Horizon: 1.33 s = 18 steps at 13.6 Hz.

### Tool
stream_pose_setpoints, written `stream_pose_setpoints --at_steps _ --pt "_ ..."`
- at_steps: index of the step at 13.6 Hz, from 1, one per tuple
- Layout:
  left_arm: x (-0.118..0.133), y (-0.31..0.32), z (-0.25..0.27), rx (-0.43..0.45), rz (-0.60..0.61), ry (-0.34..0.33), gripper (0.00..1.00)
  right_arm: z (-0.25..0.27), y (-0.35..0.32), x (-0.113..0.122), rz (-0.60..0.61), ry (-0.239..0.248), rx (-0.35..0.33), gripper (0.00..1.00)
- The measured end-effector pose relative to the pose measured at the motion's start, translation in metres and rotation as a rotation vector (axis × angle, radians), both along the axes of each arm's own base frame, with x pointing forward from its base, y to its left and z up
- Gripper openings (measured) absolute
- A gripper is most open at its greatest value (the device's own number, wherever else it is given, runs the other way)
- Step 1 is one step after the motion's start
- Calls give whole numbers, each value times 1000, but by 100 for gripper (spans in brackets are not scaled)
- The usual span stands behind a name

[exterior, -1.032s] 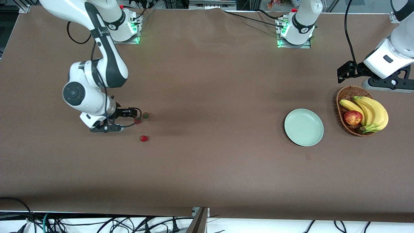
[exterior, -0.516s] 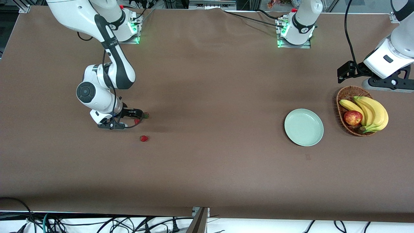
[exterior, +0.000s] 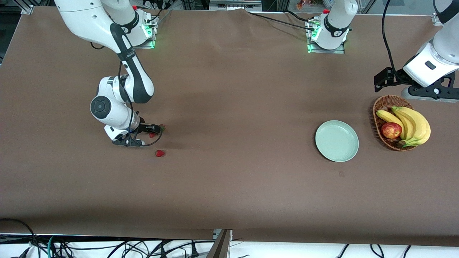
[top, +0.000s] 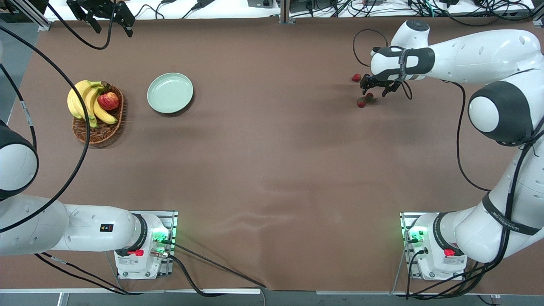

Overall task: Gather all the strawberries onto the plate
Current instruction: 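Reach the right gripper down toward the cluster of strawberries, then grasp a red strawberry with the right gripper and lift it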

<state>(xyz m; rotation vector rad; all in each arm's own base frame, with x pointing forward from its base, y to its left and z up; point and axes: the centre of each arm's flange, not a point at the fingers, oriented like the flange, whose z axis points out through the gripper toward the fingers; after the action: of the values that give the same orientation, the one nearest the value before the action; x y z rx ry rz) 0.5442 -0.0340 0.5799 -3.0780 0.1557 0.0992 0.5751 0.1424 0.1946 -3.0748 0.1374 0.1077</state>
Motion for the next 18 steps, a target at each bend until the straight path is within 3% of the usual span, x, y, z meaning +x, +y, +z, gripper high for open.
stream_pose_setpoints --at_steps 5,6,7,8,10,11,14,18 --pt "0 0 0 0 0 0 100 -11 -1 3 -3 -13 -8 76" --pt "0 0 0 0 0 0 100 -12 -1 3 -4 -13 -9 68" --pt "0 0 0 0 0 0 100 -13 -1 3 -4 -14 -9 68" --pt "0 0 0 0 0 0 100 -12 -1 3 -3 -15 -8 60" --pt "0 0 0 0 0 0 100 -11 0 4 -3 -17 -8 36" --pt "0 0 0 0 0 0 100 -11 0 5 -3 -18 -7 31" --pt "0 0 0 0 0 0 100 -2 3 11 1 -19 -1 31" --pt "0 0 0 0 0 0 100 81 57 37 -68 83 59 31"
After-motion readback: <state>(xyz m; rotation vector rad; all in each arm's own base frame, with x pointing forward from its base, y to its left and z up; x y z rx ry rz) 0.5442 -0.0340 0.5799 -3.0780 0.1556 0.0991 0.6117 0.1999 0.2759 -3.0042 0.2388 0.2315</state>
